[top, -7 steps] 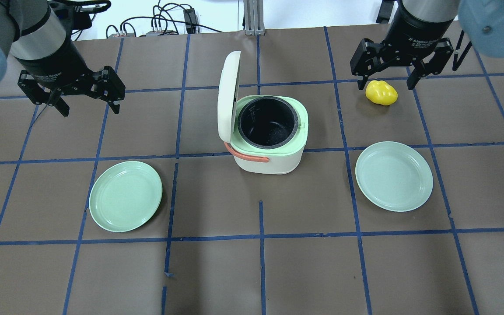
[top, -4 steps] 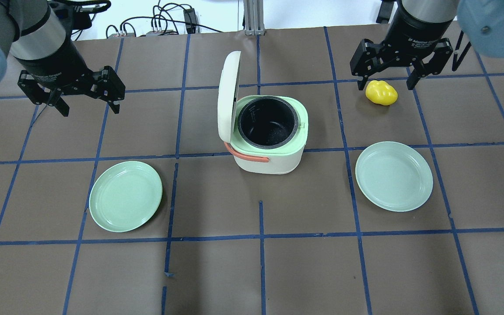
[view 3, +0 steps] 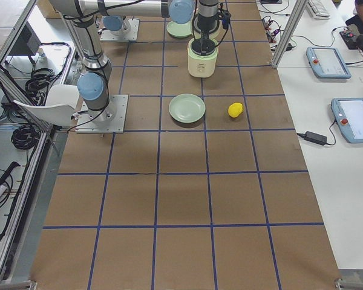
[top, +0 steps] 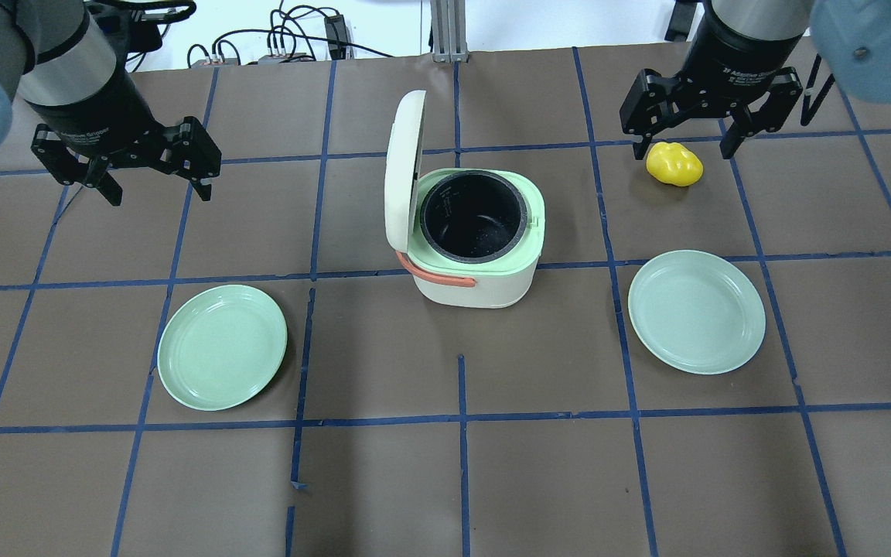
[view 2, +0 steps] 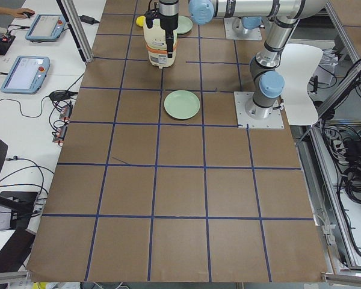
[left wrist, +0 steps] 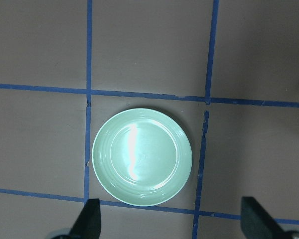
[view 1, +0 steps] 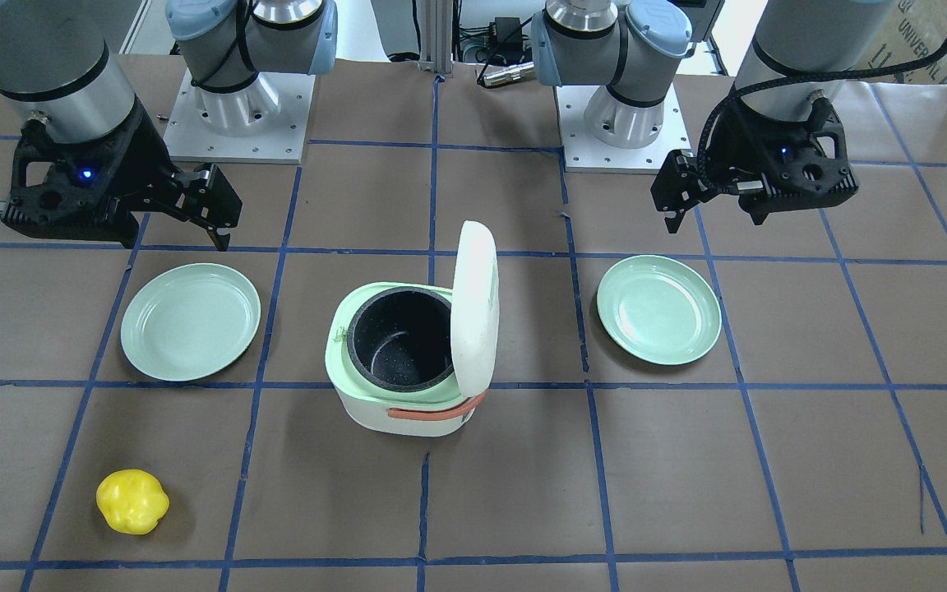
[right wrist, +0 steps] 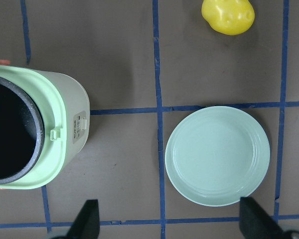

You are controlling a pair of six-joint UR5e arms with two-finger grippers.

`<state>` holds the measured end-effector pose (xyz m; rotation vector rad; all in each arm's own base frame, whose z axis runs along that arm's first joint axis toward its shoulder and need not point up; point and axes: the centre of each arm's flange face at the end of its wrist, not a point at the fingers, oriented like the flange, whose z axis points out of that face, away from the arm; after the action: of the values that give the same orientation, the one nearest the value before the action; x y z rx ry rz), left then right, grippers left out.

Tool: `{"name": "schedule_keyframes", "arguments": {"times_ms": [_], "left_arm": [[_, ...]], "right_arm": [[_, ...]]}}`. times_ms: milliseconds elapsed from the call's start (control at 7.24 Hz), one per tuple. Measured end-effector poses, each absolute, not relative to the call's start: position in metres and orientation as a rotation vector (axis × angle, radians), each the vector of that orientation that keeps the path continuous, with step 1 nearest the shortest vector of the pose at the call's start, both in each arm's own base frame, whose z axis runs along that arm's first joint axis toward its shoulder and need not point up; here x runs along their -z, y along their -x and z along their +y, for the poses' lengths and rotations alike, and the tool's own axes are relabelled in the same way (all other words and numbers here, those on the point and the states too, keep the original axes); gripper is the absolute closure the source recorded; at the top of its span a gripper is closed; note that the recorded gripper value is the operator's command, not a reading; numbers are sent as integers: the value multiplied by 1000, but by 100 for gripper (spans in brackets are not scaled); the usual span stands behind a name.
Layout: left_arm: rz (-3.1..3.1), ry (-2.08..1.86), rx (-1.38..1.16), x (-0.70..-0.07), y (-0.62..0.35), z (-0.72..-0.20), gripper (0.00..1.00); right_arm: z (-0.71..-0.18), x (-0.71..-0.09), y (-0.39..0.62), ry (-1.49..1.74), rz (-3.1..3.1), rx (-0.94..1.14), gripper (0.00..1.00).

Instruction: Press rice cooker button

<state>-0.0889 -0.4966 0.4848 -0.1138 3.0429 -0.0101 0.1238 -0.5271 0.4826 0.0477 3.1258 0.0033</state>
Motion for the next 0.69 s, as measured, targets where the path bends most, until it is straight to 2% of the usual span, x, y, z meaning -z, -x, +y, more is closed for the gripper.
{"name": "schedule_keyframes", "arguments": {"times_ms": [691], "left_arm": [[3043,114,9,-485,89,-497,0]], "right_arm": [[-528,-481,-124,-34,3126,-8,0]]}}
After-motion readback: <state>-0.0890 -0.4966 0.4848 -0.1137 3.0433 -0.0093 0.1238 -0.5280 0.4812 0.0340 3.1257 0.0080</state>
